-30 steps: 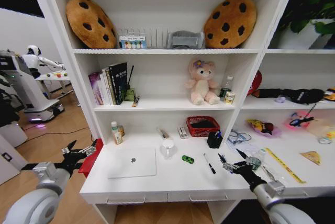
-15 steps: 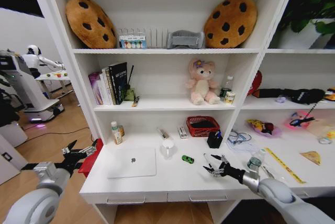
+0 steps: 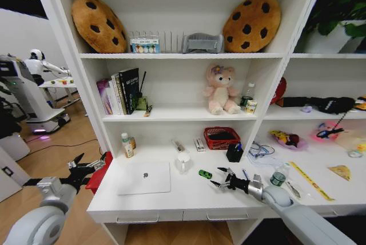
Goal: Organize the objects on the table.
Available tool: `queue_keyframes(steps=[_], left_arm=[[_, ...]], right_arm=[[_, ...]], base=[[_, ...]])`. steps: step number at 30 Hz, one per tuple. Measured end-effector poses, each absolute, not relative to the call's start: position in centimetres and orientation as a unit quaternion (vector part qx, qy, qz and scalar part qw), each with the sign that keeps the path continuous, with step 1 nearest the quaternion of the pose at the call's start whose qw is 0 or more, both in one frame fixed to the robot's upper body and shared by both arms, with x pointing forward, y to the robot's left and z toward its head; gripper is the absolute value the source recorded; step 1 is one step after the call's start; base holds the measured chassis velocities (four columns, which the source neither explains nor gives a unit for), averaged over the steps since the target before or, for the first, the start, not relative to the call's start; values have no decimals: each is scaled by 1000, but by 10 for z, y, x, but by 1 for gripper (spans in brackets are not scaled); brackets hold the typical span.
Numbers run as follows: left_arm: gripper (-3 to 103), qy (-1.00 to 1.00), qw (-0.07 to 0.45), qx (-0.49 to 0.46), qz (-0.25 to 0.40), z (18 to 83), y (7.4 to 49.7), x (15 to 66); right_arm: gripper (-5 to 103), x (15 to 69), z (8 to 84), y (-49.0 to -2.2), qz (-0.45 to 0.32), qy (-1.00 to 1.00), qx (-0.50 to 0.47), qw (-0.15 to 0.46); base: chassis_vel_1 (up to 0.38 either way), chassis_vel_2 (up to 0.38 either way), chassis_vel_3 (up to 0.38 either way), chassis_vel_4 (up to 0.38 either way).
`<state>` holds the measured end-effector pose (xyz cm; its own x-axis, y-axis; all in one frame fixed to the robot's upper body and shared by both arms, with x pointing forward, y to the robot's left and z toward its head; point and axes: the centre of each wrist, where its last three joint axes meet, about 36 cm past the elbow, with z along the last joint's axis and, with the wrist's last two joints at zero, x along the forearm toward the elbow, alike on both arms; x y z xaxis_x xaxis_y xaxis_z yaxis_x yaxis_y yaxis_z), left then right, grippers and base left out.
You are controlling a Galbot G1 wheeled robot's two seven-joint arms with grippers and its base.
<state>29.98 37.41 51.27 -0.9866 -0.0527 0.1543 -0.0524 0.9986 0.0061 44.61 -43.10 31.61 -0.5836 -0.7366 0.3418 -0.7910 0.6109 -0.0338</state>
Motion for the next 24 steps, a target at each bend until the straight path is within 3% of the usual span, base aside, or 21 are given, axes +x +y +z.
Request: queue_keyframes(steps=[19, 24], left_arm=[[100, -997, 78, 26, -1, 513, 374, 300], [100, -997, 78, 26, -1, 513, 374, 300]], right_arm=[[100, 485, 290, -424, 92, -876, 442, 169], [94, 495, 293, -420, 97, -872, 450, 163]], base=[[0, 0, 0, 0], [0, 0, 0, 0]])
